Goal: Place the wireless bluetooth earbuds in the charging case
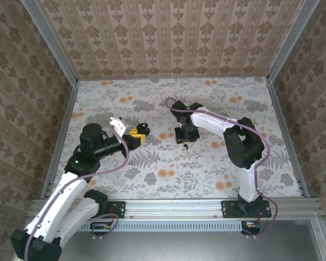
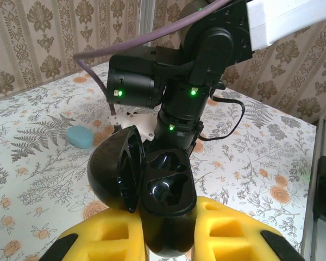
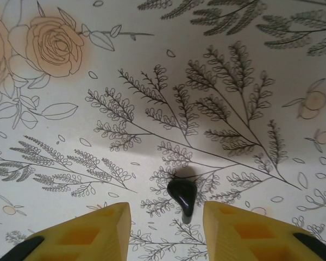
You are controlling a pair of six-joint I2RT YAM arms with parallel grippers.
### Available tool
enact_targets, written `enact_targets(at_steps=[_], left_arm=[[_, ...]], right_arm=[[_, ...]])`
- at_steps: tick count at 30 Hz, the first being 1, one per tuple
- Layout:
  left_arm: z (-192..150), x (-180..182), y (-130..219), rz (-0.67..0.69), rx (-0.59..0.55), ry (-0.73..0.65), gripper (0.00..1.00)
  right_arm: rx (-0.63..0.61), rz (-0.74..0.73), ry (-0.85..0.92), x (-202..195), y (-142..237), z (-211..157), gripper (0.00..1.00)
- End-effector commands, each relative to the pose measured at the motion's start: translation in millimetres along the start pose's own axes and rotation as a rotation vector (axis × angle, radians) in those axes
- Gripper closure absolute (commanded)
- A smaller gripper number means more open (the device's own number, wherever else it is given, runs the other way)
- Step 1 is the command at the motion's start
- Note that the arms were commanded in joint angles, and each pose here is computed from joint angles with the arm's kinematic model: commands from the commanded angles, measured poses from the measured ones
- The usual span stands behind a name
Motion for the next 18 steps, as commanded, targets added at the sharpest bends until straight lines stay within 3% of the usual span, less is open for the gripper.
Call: enact_targets(at_steps=[1, 18], left_arm=[[1, -1, -1, -0.024, -0.012, 0.002, 1.00], [2, 0, -4, -0.029, -0.012, -0.004, 1.00]], right_arm=[[0.066, -0.046, 0.036, 2, -4, -4, 0.61], [0.114, -0.103, 0.067, 1, -19, -4, 0.65]])
Point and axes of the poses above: each hand's point on the last joint's axis, 136 mm out from that joint toward the fingers, its own y axis back along the fingers, its own x axis along the line the jaws close on, z = x × y, the point moved 9 cm from there along y, back along the fingers, and after that the axes turned 11 degrees about y, right-handed, at the moved point
